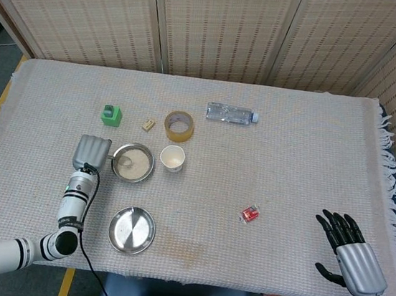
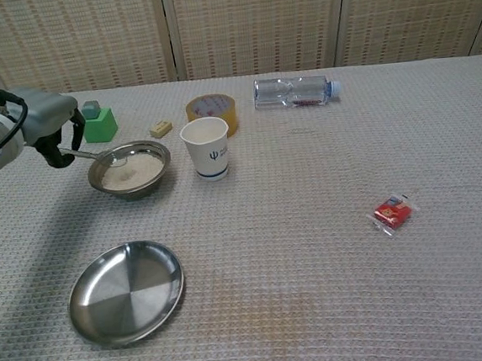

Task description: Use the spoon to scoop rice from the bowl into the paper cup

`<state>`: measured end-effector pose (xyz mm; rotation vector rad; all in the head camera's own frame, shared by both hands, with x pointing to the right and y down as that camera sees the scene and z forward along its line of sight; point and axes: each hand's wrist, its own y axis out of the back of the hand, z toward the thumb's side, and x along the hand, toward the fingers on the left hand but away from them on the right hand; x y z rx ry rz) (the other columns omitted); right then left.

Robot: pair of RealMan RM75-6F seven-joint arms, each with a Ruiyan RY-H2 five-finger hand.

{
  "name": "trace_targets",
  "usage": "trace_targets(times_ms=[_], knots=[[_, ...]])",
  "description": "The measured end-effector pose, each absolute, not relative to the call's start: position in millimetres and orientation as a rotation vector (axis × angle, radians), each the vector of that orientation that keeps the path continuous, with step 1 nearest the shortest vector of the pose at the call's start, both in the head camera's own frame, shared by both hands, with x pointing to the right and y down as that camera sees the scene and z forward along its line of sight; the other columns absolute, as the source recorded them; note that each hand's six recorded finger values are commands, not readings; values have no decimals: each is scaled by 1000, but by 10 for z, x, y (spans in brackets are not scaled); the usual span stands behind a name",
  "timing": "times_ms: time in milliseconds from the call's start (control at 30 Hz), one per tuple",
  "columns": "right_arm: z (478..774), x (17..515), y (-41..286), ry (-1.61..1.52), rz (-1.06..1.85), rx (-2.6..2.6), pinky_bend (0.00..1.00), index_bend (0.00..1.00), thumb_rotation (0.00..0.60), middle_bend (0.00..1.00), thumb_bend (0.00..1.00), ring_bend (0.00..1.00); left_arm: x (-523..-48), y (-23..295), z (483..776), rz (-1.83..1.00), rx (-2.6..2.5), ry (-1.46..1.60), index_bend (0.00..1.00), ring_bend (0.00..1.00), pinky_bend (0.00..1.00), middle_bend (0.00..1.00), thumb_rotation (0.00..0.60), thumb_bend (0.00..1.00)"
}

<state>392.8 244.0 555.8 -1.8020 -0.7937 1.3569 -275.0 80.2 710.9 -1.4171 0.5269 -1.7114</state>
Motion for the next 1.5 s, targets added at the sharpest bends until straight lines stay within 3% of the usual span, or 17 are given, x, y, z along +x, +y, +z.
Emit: trace_targets(times_ms=[767, 1167, 1500], knots=[[5506, 3946, 2428, -814, 1341, -1810, 0, 0, 600, 0, 88, 0, -2307, 522, 6822, -1737, -1657, 640, 649, 1000, 1000, 1000, 600, 398], [5507, 3989, 2386, -830, 1347, -1825, 0, 0, 600, 0, 88, 0, -1768, 465, 6842, -1700, -1704, 602, 649, 1000, 1000, 1000, 600, 398], [5481, 4024, 2366, -844, 1344, -1831, 0, 0, 600, 0, 88, 0, -1615, 444, 6903, -1687, -1652, 571, 649, 1000, 1000, 1000, 600, 398]])
